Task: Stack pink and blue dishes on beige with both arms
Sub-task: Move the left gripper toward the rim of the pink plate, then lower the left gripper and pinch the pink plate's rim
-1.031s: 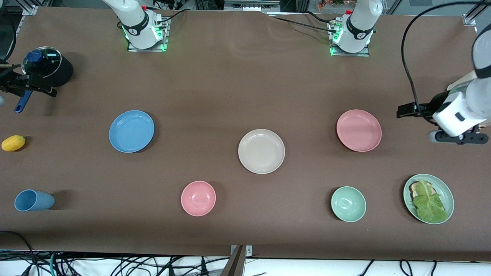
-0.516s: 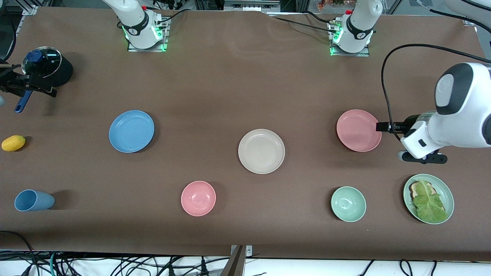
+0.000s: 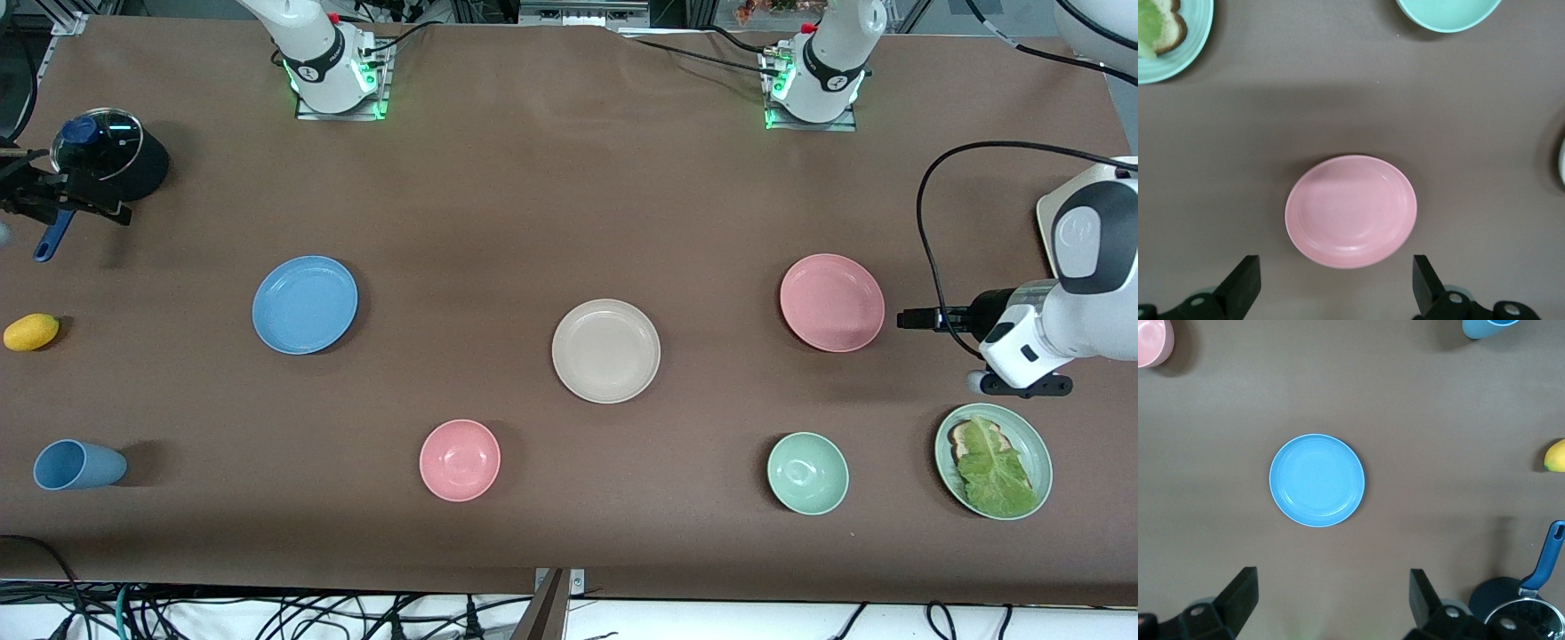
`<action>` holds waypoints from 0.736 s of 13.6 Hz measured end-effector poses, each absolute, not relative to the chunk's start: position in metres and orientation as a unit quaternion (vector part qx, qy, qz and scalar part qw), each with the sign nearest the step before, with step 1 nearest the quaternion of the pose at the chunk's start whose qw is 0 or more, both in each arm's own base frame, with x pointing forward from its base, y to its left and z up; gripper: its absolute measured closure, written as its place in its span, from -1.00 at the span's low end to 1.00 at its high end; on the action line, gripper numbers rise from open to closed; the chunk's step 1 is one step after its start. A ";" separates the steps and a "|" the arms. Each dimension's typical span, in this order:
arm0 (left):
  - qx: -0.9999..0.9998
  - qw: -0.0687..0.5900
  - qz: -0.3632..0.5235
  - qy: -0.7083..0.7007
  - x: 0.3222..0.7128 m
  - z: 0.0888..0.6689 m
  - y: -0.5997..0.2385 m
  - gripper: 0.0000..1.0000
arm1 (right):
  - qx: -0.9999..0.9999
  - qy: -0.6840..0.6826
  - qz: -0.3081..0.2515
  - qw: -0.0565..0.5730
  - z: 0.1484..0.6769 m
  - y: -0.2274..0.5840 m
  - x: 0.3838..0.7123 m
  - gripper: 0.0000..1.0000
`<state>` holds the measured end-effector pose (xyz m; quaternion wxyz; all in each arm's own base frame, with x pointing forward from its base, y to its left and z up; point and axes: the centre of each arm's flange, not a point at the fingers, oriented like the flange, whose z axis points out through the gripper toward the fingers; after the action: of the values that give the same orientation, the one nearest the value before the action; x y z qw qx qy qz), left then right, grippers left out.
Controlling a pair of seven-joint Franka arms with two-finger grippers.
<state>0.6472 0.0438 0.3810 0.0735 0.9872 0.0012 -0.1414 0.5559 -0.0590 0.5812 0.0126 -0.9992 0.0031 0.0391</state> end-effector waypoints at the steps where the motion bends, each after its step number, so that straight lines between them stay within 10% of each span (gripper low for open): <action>1: 0.987 0.081 -0.138 -0.001 0.644 0.367 0.052 -1.00 | -0.999 0.003 0.039 0.013 0.581 -0.059 0.556 -1.00; 10: 0.988 0.115 -0.106 -0.016 0.612 0.293 0.087 -1.00 | -0.999 0.005 0.041 0.013 0.580 -0.061 0.556 -1.00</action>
<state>0.6116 0.0874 0.2925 0.1151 0.9875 -0.0158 -0.1061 0.5555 -0.0610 0.5804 0.0128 -0.9991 0.0050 0.0413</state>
